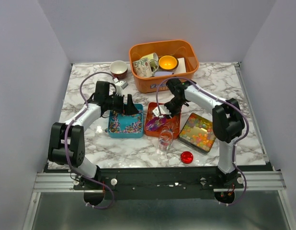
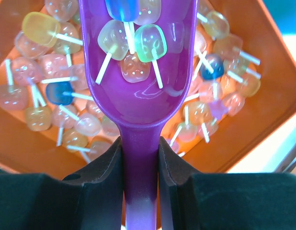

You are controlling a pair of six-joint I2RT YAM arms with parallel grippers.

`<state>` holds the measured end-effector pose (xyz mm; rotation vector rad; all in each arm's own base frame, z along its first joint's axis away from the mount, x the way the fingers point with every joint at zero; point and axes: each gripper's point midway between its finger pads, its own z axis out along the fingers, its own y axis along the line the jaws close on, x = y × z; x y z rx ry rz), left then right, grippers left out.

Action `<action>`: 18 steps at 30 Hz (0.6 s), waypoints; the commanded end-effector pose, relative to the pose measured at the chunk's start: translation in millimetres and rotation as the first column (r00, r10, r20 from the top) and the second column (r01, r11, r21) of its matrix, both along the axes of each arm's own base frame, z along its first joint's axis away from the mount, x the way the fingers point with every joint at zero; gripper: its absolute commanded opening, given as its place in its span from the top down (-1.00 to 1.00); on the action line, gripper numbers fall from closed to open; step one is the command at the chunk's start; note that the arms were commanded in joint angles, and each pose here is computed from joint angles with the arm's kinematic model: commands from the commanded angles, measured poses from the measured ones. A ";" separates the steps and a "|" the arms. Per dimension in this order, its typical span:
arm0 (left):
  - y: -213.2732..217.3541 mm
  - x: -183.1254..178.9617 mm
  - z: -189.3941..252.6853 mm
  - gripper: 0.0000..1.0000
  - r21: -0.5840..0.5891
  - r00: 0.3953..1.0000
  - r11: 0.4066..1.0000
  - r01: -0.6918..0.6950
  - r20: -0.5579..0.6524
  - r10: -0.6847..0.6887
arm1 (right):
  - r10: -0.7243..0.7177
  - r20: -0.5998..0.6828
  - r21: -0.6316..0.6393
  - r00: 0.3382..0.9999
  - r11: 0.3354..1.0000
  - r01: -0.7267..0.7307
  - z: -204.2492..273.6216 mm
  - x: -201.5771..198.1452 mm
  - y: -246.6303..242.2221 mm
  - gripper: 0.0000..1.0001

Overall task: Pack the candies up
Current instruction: Scoop the fake candies from the storage box.

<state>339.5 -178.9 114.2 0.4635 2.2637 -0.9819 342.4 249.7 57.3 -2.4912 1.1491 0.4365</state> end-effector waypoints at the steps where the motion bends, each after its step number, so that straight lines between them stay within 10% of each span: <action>1: -5.9 -7.4 38.3 -0.97 -0.052 0.994 0.994 0.092 0.071 -0.089 | -0.059 -0.022 0.099 0.998 0.993 0.061 21.5 -3.6 -4.3 0.99; 18: 26.9 1.6 80.7 -0.97 0.020 0.985 0.997 0.078 0.152 -0.080 | -0.314 -0.124 0.289 0.941 0.896 0.337 74.3 23.2 -40.4 0.99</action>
